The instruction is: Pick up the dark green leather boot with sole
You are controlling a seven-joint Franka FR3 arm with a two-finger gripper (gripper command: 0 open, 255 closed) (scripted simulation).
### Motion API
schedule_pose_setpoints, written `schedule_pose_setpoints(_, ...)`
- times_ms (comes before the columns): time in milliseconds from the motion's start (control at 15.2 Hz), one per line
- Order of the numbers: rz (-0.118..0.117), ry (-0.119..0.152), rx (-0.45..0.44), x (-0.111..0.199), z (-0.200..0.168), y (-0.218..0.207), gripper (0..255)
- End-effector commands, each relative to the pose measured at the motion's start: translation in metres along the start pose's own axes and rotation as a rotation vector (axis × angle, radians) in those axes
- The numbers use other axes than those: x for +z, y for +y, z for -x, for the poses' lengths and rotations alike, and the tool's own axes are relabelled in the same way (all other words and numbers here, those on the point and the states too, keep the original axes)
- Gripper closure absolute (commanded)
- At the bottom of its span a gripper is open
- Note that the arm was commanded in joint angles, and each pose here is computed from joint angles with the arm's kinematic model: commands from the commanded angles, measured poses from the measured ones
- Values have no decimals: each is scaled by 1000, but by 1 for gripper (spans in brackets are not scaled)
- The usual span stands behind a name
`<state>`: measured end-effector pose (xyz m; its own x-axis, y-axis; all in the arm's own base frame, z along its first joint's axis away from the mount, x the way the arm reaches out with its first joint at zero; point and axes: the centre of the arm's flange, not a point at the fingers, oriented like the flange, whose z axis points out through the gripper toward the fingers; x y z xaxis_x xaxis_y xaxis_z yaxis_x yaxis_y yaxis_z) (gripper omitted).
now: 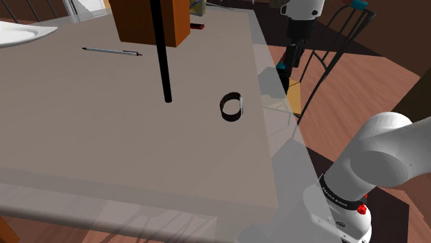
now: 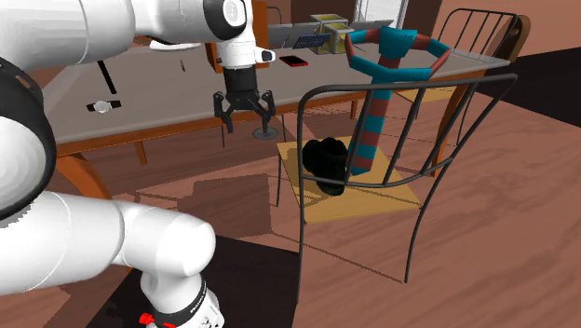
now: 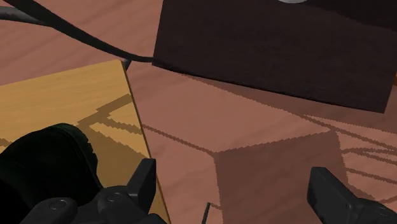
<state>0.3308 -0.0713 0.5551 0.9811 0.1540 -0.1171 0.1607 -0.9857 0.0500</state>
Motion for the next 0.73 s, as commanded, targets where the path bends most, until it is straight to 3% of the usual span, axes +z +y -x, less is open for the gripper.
schedule_pose_setpoints(0, -6, 16, 5, 11, -12, 21, 0)
schedule_pose_setpoints(660, -45, 91, 29, 56, -68, 132, 0)
